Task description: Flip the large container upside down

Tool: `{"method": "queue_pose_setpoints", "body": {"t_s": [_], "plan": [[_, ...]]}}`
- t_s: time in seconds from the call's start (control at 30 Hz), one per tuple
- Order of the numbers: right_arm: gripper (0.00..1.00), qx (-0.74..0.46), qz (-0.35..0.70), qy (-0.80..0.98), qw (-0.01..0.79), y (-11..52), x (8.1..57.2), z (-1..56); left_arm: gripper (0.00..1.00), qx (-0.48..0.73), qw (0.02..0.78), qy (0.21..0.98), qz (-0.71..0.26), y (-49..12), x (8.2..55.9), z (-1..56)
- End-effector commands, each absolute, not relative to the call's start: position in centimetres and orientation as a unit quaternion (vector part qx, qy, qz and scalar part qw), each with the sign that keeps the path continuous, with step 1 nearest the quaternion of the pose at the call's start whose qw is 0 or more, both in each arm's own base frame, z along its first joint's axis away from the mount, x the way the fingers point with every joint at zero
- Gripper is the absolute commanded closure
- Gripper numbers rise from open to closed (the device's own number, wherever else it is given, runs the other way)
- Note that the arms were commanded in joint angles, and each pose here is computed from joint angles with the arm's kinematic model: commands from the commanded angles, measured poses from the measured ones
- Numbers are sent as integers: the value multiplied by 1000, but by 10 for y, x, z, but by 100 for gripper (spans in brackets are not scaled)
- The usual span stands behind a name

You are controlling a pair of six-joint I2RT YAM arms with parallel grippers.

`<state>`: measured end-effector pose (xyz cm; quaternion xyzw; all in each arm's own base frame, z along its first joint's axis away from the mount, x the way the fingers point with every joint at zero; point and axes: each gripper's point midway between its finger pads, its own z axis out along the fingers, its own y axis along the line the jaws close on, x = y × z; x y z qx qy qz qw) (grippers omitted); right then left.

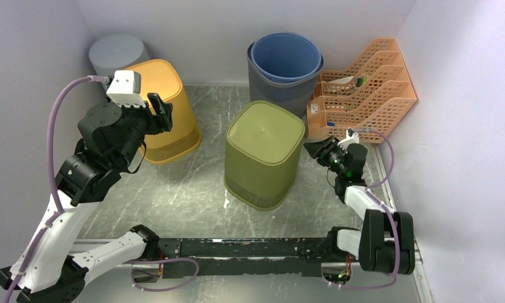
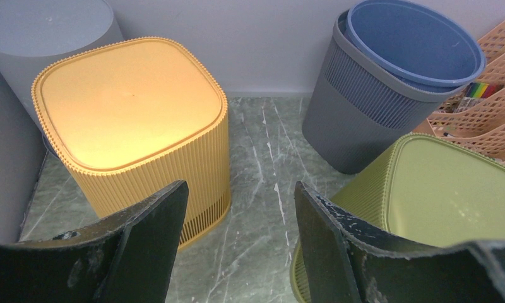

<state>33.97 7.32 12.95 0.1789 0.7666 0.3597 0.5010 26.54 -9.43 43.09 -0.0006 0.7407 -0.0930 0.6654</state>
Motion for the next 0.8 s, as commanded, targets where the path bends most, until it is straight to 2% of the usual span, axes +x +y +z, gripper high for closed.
{"method": "queue_pose_setpoints", "body": {"t_s": [0.0, 0.2, 0.43, 0.77], "plan": [[62, 191, 276, 823, 458, 55, 319, 94, 26, -3, 666, 740, -94, -95, 268, 433], [64, 178, 284, 828, 450, 67, 319, 90, 26, 6, 669, 736, -108, -103, 270, 440], [66, 124, 253, 835, 473, 107, 352, 103, 25, 41, 665, 732, -141, -125, 275, 447], [66, 12, 303, 847, 436, 261, 347, 105, 24, 70, 661, 729, -163, -135, 269, 452]]}}
